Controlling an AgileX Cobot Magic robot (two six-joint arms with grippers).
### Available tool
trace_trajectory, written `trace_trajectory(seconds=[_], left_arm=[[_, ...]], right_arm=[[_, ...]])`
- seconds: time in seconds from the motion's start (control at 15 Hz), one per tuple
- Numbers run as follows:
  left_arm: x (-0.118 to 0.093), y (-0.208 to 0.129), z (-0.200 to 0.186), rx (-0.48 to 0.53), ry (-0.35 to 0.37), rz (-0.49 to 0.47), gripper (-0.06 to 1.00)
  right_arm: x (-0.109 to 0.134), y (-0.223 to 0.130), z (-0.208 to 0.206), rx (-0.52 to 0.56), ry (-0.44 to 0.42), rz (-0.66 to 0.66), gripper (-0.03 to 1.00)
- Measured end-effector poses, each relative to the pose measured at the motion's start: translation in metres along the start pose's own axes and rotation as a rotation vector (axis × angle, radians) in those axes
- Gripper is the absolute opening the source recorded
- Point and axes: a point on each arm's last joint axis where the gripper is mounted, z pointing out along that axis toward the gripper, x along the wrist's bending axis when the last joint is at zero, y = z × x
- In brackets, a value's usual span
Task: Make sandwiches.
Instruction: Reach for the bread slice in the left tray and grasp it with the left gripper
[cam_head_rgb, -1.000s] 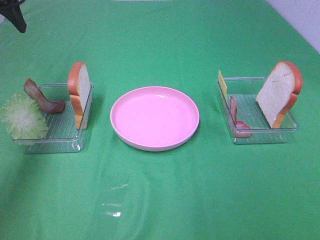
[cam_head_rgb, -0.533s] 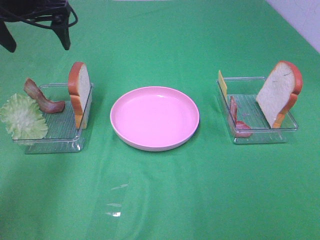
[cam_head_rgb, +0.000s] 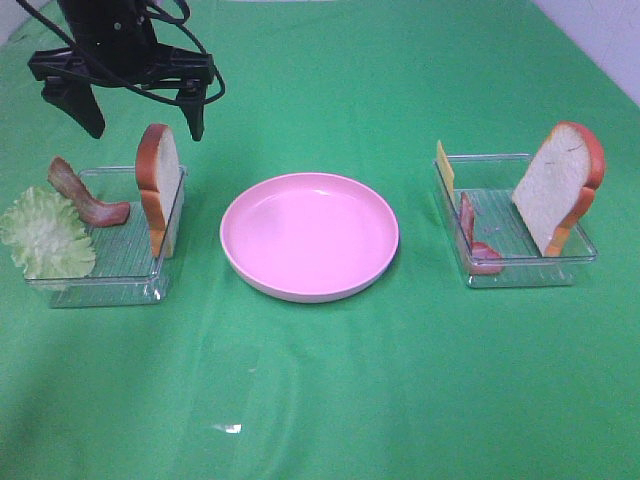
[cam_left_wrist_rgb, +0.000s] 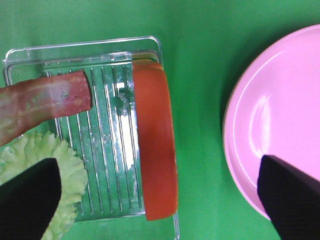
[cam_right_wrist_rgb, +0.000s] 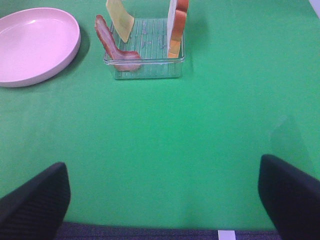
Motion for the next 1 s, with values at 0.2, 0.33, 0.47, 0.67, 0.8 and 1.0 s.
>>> trace_trajectory(seconds=[0.2,0.33,0.47,0.67,0.8,1.0], left_arm=[[0.000,0.000,0.012,0.024,0.008,-0.015,0.99],[0.001,0.001,0.028,0.041,0.013,-0.020,0.99],[0.001,0.001,0.038,0.049,0.016,-0.031,0.99],[0.000,0.002,0.055,0.062,0.024,-0.070,0.97],[0.000,0.002,0.057,0.063,0.025,-0.082,0.91],[0.005,0.003,0.056,0.048,0.074,-0.116,0.63]], right_arm=[[0.000,0.000,0.000,0.000,0.000,0.000,0.98],[0.000,0.000,0.000,0.000,0.000,0.000,0.98],[0.000,0.000,0.000,0.000,0.000,0.000,0.98],[0.000,0.000,0.000,0.000,0.000,0.000,0.98],[0.000,0.000,0.000,0.000,0.000,0.000,0.98],[0.000,0.000,0.000,0.000,0.000,0.000,0.98]])
